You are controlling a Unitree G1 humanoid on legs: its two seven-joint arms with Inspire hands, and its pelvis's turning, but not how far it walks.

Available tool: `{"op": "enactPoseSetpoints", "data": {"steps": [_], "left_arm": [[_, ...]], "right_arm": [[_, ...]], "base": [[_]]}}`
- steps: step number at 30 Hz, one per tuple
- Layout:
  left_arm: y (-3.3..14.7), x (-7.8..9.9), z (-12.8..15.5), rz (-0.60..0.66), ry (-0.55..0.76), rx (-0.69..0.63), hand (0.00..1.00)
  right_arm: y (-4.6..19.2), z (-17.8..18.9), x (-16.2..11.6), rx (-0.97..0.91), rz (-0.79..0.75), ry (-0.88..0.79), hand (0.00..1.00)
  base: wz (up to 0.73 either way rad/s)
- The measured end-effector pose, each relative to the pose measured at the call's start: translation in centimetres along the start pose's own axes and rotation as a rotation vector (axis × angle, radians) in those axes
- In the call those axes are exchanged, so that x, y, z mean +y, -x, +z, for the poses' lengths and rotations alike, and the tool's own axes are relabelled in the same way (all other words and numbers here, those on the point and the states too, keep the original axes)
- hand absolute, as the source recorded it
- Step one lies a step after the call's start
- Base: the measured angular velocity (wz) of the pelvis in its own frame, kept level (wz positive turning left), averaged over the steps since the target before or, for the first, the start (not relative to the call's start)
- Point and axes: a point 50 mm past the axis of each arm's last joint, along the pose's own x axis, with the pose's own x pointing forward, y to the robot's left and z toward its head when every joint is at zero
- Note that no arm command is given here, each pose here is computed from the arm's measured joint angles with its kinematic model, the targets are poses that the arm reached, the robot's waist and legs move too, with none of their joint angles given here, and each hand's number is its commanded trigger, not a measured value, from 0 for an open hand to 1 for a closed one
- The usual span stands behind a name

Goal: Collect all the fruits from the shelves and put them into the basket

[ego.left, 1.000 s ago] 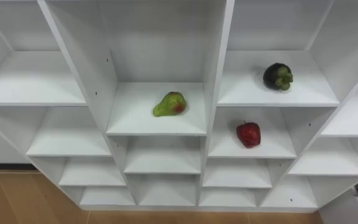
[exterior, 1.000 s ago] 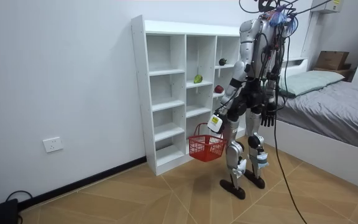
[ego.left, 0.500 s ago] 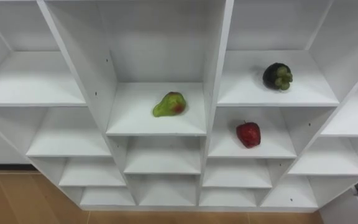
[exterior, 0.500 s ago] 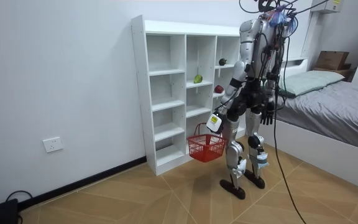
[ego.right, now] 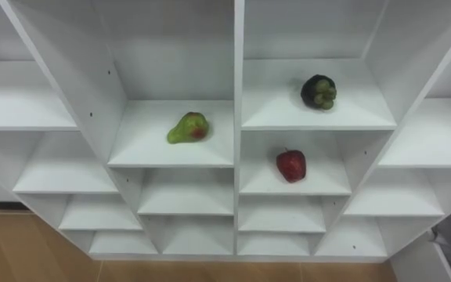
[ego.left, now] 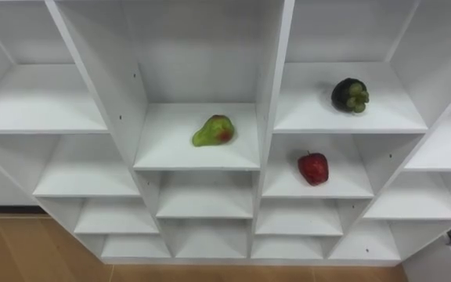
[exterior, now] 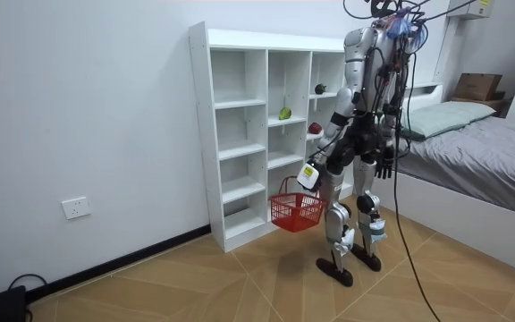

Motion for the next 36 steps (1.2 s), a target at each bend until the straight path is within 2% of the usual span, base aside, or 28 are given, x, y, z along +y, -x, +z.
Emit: {"op": "enactPoseSetpoints", "data": {"steps": [10,12,15,21,26,36], "left_arm": [[0.0,0.2,0.4,0.052,0.007,-0.038,1.00],[0.0,0.3,0.5,0.062,0.009,-0.048,1.00],[0.0,0.6,1.1,0.073,0.035,-0.088,1.00],[0.1,0.5,1.8,0.070,0.054,-0.141,1.00],[0.2,0.1,2.0,0.059,0.049,-0.163,1.00],[0.4,0.1,1.7,0.057,0.037,-0.196,1.00]], "right_arm": [[0.1,0.7,-0.7,-0.036,-0.107,-0.077,0.00],[0.2,2.0,-1.4,-0.114,-0.147,-0.141,0.00],[1.1,5.3,-2.4,-0.340,-0.195,-0.231,0.00],[3.8,9.4,-2.7,-0.634,-0.211,-0.258,0.00],[7.6,11.8,-2.9,-0.875,-0.224,-0.289,0.00],[13.4,14.9,-3.6,-1.191,-0.269,-0.361,0.00]], "base": [[-0.01],[-0.12],[-0.07],[-0.07],[-0.07],[-0.04]]}}
